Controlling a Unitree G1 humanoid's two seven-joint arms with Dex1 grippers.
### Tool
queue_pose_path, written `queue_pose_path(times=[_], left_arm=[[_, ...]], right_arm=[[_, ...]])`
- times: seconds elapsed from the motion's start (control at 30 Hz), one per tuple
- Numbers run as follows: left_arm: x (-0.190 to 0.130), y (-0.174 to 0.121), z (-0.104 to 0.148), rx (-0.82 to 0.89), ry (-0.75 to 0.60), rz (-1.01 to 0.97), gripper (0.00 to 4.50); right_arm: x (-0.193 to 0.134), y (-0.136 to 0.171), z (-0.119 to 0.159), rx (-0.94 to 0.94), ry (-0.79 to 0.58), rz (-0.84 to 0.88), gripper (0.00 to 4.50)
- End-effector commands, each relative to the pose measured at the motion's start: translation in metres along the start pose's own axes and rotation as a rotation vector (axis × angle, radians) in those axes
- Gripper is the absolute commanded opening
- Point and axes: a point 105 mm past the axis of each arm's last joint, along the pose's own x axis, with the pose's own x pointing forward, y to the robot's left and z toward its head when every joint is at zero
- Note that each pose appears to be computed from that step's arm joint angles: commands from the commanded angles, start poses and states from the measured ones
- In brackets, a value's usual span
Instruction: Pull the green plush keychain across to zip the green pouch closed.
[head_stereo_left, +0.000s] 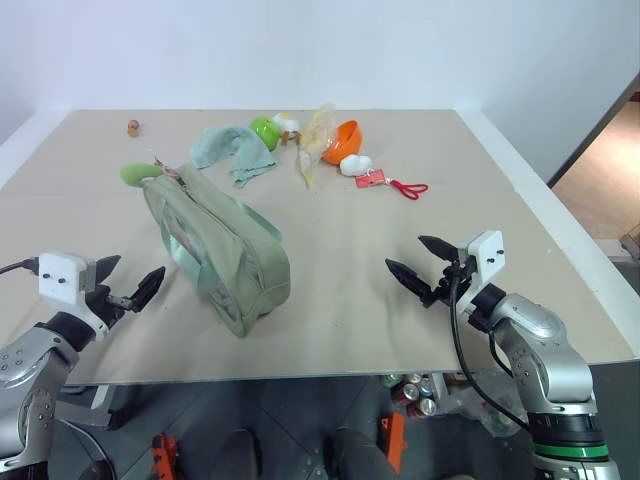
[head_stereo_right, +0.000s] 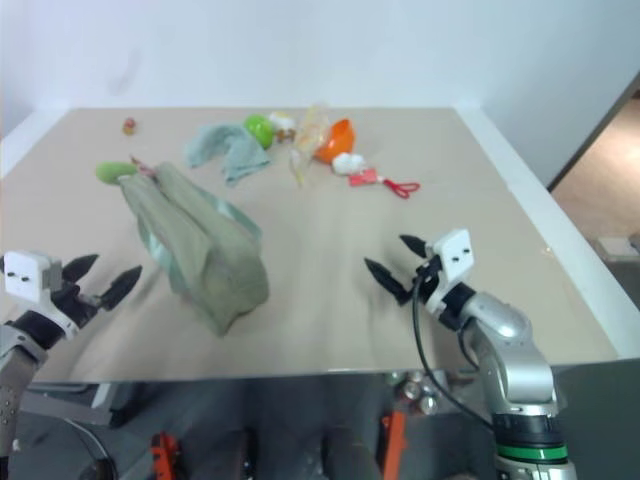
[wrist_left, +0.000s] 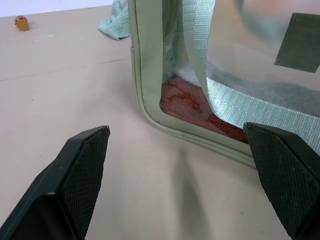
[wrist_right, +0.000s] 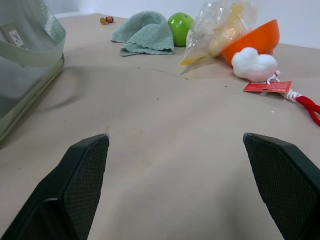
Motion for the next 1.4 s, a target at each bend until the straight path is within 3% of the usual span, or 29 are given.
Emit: queue_pose_path(times=[0.03, 0.4, 0.57, 0.73, 0.9, 1.07, 1.17, 1.27, 1.4], left_arm=[[0.003, -0.003, 0.018, 0.041, -0.049, -0.023, 4.45], [-0.003, -0.012, 0.039, -0.012, -0.142, -0.101, 4.45], [-0.026, -0.038, 0.049, -0.001, -0.178, -0.195, 4.45], [-0.048, -0.068, 0.054, 0.017, -0.144, -0.327, 4.45], [-0.052, -0.084, 0.056, 0.017, -0.132, -0.387, 4.45], [-0.045, -0.085, 0.059, 0.028, -0.151, -0.365, 4.45], [-0.043, -0.085, 0.057, 0.026, -0.151, -0.358, 4.50], [-0.041, -0.083, 0.056, 0.027, -0.150, -0.352, 4.50], [-0.038, -0.082, 0.056, 0.036, -0.155, -0.348, 4.50]], right_arm=[[0.003, 0.004, 0.016, -0.035, -0.039, 0.018, 4.45], [0.009, 0.013, 0.021, -0.039, -0.038, 0.079, 4.45], [0.025, 0.036, 0.065, -0.049, -0.120, 0.259, 4.45], [0.033, 0.086, 0.093, 0.006, -0.137, 0.535, 4.45], [0.056, 0.115, 0.081, 0.000, -0.090, 0.624, 4.45], [0.081, 0.118, 0.069, 0.035, -0.064, 0.604, 4.45], [0.087, 0.121, 0.072, 0.068, -0.074, 0.610, 3.78], [0.093, 0.126, 0.074, 0.087, -0.081, 0.628, 2.48], [0.095, 0.129, 0.074, 0.101, -0.084, 0.643, 1.15]])
